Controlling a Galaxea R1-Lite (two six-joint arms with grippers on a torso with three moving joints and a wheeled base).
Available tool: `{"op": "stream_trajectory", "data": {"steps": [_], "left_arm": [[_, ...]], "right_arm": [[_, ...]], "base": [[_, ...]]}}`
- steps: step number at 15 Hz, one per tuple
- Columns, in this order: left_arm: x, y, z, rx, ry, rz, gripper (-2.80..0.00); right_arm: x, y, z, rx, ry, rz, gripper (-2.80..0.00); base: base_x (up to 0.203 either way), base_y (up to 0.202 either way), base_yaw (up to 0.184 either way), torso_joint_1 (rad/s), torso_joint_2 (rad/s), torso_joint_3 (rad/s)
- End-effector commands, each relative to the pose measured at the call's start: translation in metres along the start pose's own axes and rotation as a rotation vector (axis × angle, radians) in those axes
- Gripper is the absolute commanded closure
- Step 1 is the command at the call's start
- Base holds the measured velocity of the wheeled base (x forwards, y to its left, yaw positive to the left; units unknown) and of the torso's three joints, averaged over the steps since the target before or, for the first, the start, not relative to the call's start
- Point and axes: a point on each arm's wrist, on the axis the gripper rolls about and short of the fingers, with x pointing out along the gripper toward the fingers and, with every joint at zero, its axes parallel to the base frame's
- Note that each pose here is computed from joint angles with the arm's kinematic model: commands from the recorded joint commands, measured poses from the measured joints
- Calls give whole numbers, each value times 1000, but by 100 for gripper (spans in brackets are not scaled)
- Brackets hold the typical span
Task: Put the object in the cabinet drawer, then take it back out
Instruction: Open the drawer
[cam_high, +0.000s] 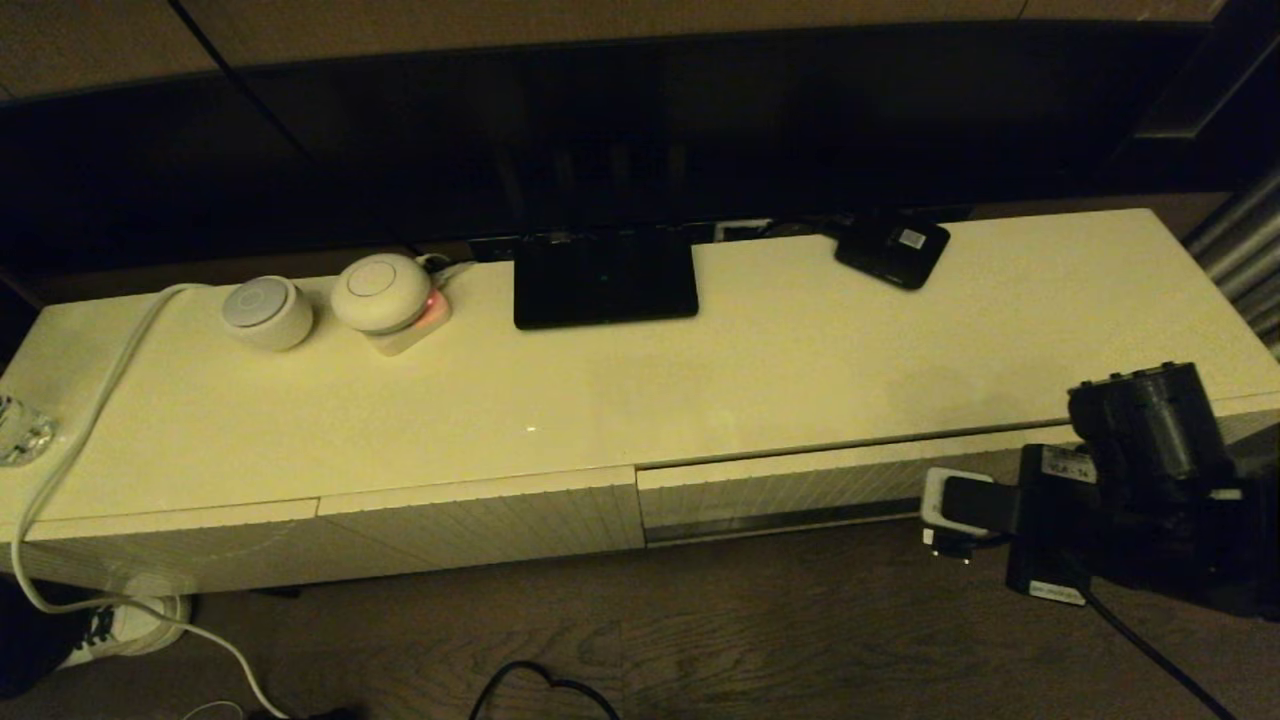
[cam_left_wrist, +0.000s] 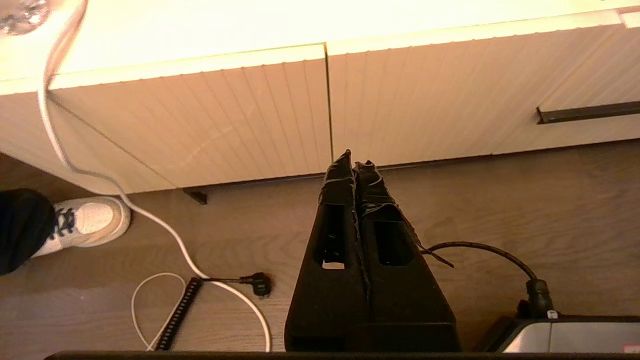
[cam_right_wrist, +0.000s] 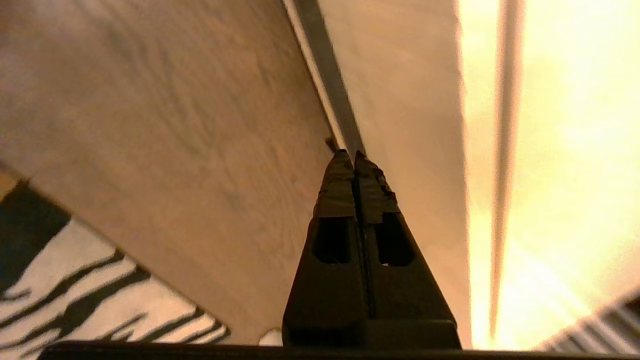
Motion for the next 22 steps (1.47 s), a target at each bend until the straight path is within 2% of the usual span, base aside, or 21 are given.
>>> {"op": "stream_trajectory", "data": {"steps": [1,5,8,10,16,22], "left_arm": [[0,0,-1,0,3,1,0],[0,0,-1,0,3,1,0],[0,0,-1,0,3,1,0],[0,0,-1,0,3,1,0],[0,0,-1,0,3,1,0],[0,0,-1,0,3,1,0]], "right_arm": [[-56,-3,-12,6,-55,-65,0],[-121,30,-45,-56,-56,29,0],[-131,69,-68,-108,-76,158,0],[-121,79,-69,-131,-75,233,0],[-54,93,-47,-174,-63,330,0],[9,106,-21,-188,-128,326,0]], "base": [[0,0,0,0,0,0],[0,0,0,0,0,0],[0,0,0,0,0,0],[0,0,0,0,0,0],[0,0,0,0,0,0],[0,0,0,0,0,0]]}}
